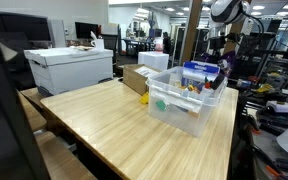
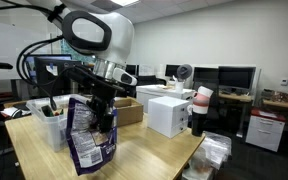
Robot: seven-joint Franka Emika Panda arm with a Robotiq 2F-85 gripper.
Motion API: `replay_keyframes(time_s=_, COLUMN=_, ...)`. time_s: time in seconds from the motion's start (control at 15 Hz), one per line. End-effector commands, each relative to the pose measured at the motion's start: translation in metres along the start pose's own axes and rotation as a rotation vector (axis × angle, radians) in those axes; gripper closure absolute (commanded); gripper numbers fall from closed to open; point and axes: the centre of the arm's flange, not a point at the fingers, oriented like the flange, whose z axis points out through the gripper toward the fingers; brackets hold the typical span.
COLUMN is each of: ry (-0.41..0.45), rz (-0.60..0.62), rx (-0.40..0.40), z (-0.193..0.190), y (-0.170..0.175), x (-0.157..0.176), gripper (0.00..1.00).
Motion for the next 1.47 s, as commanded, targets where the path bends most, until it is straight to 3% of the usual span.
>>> replay_keyframes(time_s=0.0, ry=0.054, rz=0.041, rx=0.042, z=0.01, y=0.009, x=0.005, gripper=0.99)
replay_keyframes(time_s=0.33, ry=0.084, rz=0.084, rx=0.06, z=0.021, y=0.016, x=0.01, gripper=0.99)
replay_keyframes(time_s=1.4, ry=0.044, rz=0.103, rx=0.063, z=0.035, y=0.021, x=0.013, gripper=0.97)
